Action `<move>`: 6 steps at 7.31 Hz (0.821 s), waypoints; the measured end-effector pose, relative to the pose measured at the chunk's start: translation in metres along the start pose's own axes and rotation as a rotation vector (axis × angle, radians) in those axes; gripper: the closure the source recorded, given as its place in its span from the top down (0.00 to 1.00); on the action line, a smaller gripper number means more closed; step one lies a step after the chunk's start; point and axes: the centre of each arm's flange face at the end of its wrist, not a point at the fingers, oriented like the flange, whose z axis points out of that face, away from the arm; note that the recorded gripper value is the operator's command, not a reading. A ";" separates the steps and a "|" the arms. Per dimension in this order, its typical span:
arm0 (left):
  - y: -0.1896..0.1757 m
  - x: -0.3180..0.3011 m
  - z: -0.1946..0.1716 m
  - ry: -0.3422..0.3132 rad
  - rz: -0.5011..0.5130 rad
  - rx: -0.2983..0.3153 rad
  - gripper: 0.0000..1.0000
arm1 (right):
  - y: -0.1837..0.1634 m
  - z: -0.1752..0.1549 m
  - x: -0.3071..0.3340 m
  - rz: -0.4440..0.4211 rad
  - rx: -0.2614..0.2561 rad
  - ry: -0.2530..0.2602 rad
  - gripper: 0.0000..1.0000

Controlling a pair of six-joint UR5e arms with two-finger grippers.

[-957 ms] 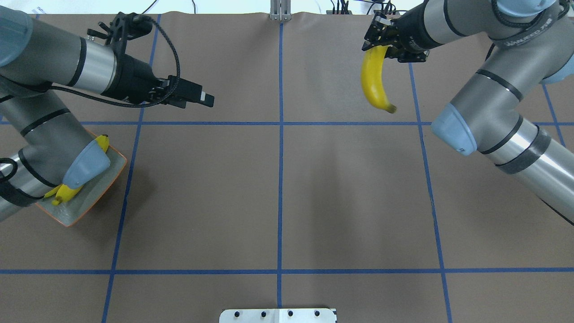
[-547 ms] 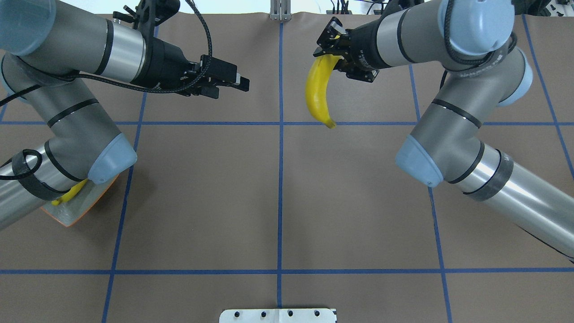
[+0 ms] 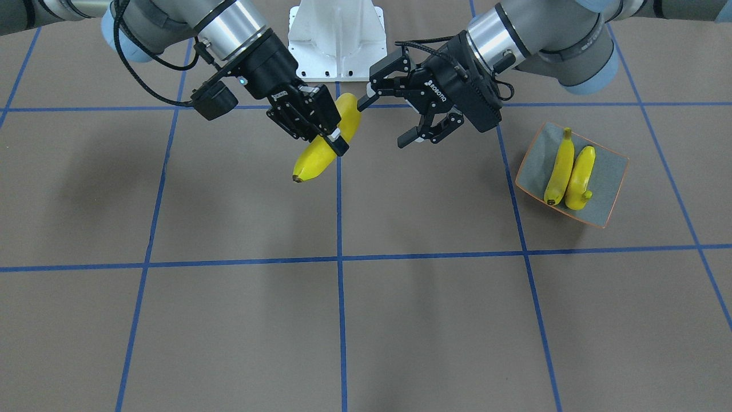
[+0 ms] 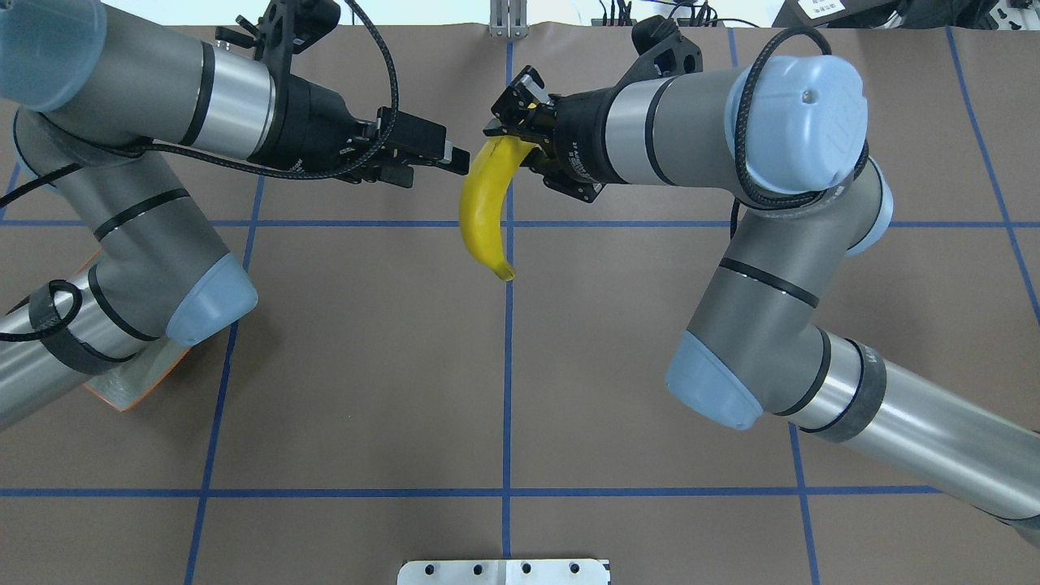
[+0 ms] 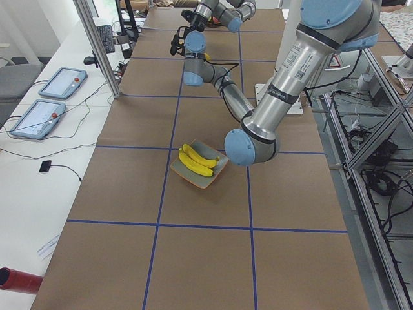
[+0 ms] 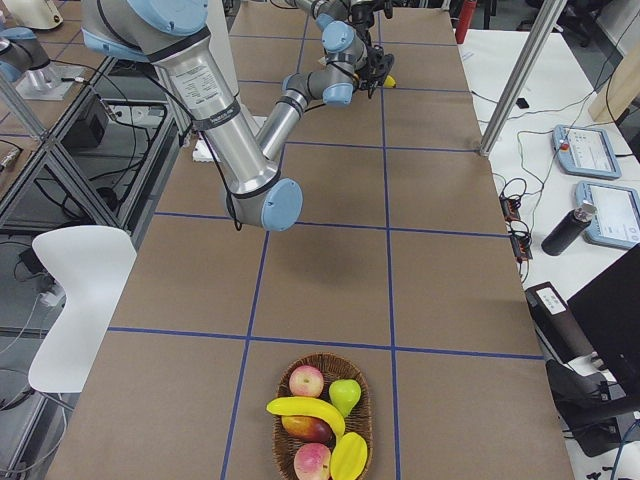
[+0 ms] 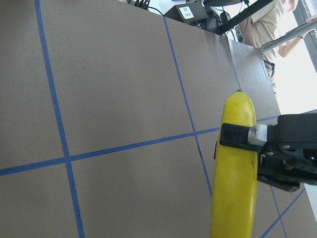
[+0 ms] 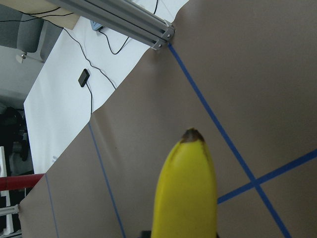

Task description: Transfer all bananas from basket to plate

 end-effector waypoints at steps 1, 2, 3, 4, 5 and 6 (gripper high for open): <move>0.005 0.004 0.002 0.008 0.003 -0.008 1.00 | 0.010 0.002 -0.003 0.003 -0.001 -0.013 0.00; 0.012 0.008 0.005 0.017 0.007 -0.020 0.96 | 0.015 0.003 -0.006 0.004 0.000 -0.020 0.00; 0.017 0.011 0.008 0.025 0.009 -0.029 0.50 | 0.017 0.003 -0.007 0.004 0.001 -0.025 0.00; 0.021 0.013 0.009 0.029 0.011 -0.035 0.00 | 0.018 0.002 -0.008 0.004 -0.001 -0.032 0.00; 0.023 0.015 0.008 0.034 0.015 -0.037 0.00 | 0.018 0.001 -0.009 0.002 -0.004 -0.040 0.03; 0.024 0.017 0.006 0.039 0.022 -0.037 0.00 | 0.019 0.000 -0.009 0.000 -0.005 -0.044 0.52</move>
